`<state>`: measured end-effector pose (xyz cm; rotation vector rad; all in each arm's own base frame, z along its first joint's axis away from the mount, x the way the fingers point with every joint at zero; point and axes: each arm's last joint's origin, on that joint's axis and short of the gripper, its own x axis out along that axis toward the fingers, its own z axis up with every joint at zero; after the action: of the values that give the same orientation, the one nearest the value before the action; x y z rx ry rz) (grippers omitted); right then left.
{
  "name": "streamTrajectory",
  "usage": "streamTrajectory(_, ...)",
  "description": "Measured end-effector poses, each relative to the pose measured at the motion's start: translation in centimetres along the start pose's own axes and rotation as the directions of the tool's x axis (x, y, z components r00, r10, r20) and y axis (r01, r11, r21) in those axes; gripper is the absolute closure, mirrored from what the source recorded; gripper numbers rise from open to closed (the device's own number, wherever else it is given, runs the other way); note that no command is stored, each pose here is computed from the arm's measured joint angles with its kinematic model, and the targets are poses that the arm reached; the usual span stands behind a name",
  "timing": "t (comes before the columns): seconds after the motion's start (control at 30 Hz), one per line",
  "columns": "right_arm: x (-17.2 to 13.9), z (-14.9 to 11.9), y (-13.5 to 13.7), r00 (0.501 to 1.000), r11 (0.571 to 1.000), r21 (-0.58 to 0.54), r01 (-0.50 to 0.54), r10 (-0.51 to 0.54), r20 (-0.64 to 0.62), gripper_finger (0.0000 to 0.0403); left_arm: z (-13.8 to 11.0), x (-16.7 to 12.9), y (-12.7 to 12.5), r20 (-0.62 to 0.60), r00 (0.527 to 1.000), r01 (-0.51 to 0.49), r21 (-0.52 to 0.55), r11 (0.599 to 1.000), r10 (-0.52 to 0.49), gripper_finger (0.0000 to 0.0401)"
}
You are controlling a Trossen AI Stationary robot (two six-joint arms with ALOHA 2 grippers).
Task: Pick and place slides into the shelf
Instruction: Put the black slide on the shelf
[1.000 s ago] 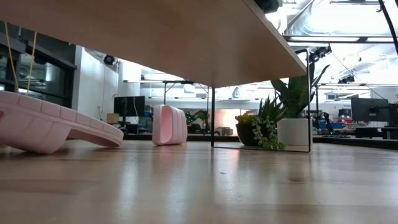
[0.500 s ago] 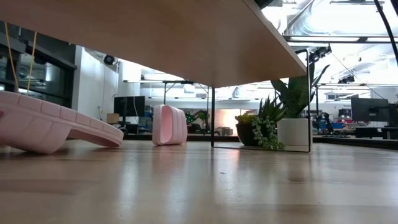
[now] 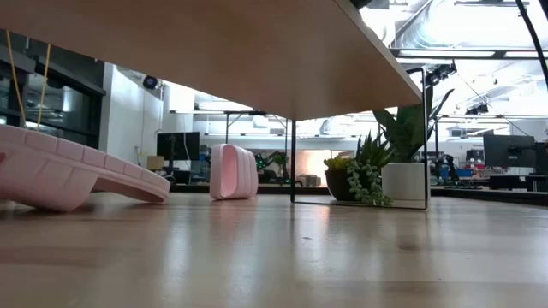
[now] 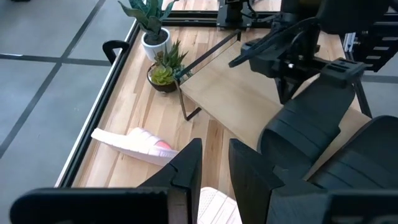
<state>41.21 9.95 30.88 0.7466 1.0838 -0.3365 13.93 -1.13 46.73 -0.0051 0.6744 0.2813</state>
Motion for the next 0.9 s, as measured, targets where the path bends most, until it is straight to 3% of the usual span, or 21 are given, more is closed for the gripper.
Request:
streamTrajectory(0.1, -0.01, 0.27, 0.42, 0.998, 0.998, -0.022, -0.056, 0.056, 0.009, 0.0403, 0.0, 0.0, 0.0, 0.0, 1.0, 0.0, 0.0, 1.0, 0.0, 0.0332)
streamTrajectory(0.27, 0.0, 0.11, 0.2, 1.0, 1.0, 0.002, -0.025, 0.025, 0.005, 0.0403, 0.01, 0.0, 0.0, 0.001, 1.0, 0.0, 0.0, 1.0, 0.0, 0.0332)
streamTrajectory(0.57, -0.02, -0.12, 0.52, 0.994, 0.996, 0.001, -0.088, 0.088, -0.065, 0.0403, -0.01, -0.01, 0.0, -0.001, 1.0, 0.0, 0.001, 1.0, 0.0, 0.0332)
streamTrajectory(0.9, -0.02, -0.23, 0.53, 0.996, 0.997, 0.003, -0.073, 0.073, -0.052, 0.0403, -0.03, -0.01, 0.01, -0.002, 1.0, 0.0, 0.001, 1.0, 0.0, 0.0332)
